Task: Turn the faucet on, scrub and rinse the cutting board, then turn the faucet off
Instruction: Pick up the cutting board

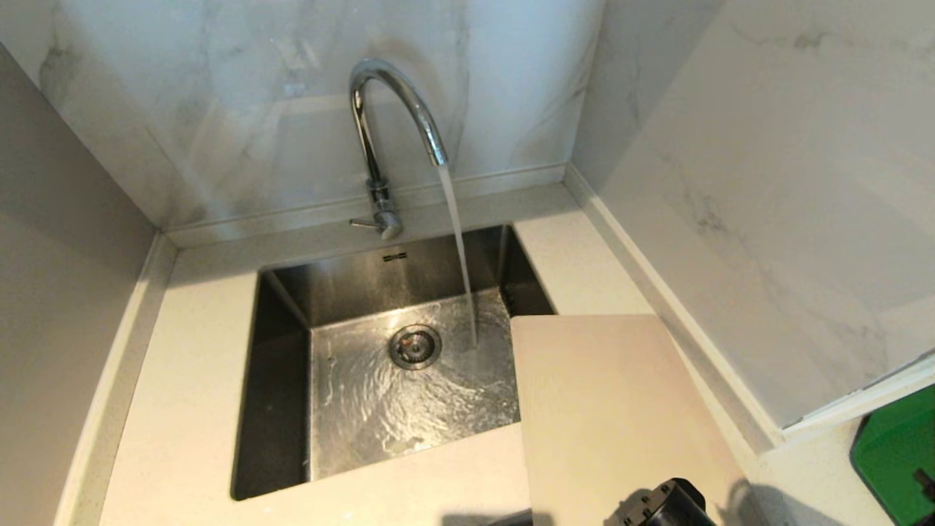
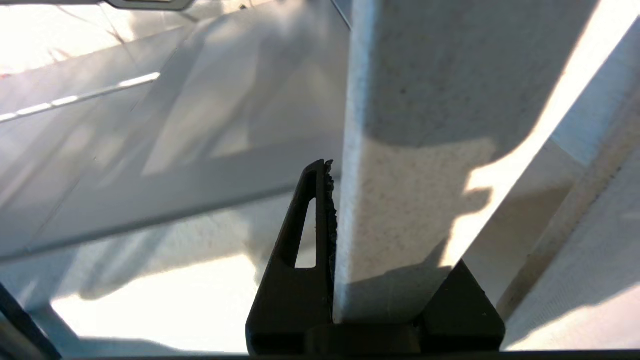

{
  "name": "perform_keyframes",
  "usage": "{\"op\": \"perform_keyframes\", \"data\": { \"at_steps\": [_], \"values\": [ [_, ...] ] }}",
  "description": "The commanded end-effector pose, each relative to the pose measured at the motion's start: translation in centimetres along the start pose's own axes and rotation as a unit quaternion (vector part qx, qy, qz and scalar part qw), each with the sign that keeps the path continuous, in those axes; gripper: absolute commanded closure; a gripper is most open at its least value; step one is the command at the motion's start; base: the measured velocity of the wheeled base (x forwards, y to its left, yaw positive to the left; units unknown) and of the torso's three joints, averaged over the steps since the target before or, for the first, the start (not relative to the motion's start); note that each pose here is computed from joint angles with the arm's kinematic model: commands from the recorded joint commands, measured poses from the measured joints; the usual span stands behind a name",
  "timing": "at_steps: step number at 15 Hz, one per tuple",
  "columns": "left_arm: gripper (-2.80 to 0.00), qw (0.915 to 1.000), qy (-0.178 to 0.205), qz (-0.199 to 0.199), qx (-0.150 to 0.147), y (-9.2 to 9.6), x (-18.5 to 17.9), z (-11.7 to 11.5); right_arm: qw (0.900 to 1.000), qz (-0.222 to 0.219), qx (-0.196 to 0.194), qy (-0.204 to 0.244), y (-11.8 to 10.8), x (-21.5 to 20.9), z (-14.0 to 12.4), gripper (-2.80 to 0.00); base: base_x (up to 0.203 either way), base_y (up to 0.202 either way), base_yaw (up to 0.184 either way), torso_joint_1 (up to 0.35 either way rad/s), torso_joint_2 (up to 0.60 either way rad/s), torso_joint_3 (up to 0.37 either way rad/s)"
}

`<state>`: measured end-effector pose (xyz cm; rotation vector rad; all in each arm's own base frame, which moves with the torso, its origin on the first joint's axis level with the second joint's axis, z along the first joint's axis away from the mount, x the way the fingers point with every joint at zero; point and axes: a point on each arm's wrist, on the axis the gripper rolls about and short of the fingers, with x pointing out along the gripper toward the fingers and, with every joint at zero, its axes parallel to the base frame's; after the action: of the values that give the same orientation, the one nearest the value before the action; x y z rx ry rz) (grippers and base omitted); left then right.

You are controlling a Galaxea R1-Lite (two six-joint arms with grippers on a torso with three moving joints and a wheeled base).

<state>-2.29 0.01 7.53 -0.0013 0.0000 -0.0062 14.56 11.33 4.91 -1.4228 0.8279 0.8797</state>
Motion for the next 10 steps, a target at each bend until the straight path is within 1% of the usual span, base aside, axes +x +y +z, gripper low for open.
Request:
{"op": "perform_keyframes", "data": {
  "at_steps": [1,4,10],
  "values": [
    [0.0,1.0,0.0,0.0,0.0,0.0,0.0,0.0,1.0,-0.025,0.002,-0.01,-1.0,-1.3,0.2,0.0,0.0,0.0,0.0,0.0,0.0,0.0],
    [0.0,1.0,0.0,0.0,0.0,0.0,0.0,0.0,1.0,-0.029,-0.003,-0.009,-1.4,-2.5,0.0,0.0,0.0,0.0,0.0,0.0,0.0,0.0],
    [0.0,1.0,0.0,0.0,0.0,0.0,0.0,0.0,0.996,-0.079,-0.034,-0.015,-2.3,-5.0,-0.4,0.0,0.0,0.0,0.0,0.0,0.0,0.0]
  ]
}}
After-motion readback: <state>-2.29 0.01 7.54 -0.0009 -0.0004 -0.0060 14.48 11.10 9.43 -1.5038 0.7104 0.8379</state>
